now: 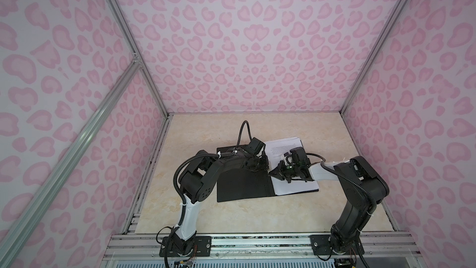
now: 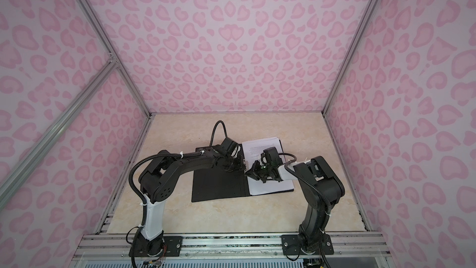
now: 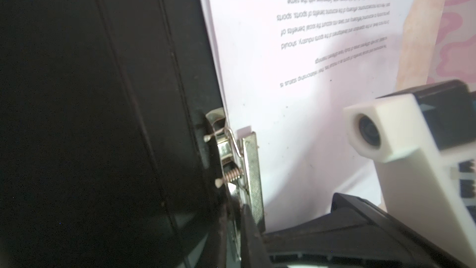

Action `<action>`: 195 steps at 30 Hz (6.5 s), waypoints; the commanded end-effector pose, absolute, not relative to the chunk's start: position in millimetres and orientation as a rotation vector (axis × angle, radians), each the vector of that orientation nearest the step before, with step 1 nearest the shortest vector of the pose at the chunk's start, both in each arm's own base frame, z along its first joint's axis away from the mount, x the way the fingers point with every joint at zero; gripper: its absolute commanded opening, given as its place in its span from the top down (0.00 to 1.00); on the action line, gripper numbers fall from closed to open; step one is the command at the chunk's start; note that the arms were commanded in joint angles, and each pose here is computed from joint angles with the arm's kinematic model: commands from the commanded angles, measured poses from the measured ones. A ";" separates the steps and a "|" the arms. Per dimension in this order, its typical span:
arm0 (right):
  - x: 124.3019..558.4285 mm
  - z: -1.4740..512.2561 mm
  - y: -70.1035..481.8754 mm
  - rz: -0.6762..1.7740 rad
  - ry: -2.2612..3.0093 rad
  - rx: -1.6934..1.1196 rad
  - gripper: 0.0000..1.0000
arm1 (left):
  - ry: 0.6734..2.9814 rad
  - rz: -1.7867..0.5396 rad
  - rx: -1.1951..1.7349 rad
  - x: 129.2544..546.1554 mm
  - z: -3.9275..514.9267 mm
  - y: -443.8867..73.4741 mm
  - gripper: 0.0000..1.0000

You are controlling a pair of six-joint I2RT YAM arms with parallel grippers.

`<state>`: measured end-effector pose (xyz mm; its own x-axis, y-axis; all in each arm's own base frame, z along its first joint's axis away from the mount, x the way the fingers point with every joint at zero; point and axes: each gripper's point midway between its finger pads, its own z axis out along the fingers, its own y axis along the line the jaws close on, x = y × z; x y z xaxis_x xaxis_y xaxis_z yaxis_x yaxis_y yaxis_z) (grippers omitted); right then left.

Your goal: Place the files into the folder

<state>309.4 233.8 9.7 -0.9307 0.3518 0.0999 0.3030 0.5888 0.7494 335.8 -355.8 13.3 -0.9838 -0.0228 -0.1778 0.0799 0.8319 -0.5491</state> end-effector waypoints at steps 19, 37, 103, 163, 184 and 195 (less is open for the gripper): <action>318.4 28.6 232.1 1.255 2.716 0.491 0.86 | 3.015 -0.535 0.004 310.0 -19.2 -312.0 0.87; 327.9 92.2 142.3 0.888 2.599 0.343 0.30 | 2.554 -0.911 0.095 339.9 141.9 -291.8 0.02; 361.3 41.2 98.3 0.976 2.485 0.782 0.28 | 2.181 -1.376 0.344 284.5 261.2 -350.4 0.02; 360.9 151.8 -43.2 -0.194 1.974 0.591 0.02 | 1.745 0.330 -0.586 329.9 196.5 32.3 0.02; 381.1 101.0 -47.8 -0.253 1.846 0.277 0.00 | 1.770 0.136 -0.272 381.3 119.1 42.7 0.04; 380.3 103.3 -44.6 -0.300 1.818 0.266 0.00 | 1.788 0.179 -0.260 380.3 118.5 40.0 0.02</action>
<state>382.0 -39.7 101.3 -0.2698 0.0370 -0.9622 0.3066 0.9506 -0.0494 375.1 38.4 105.3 -0.2631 -0.0950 -0.9601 -0.2654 0.9639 -0.0226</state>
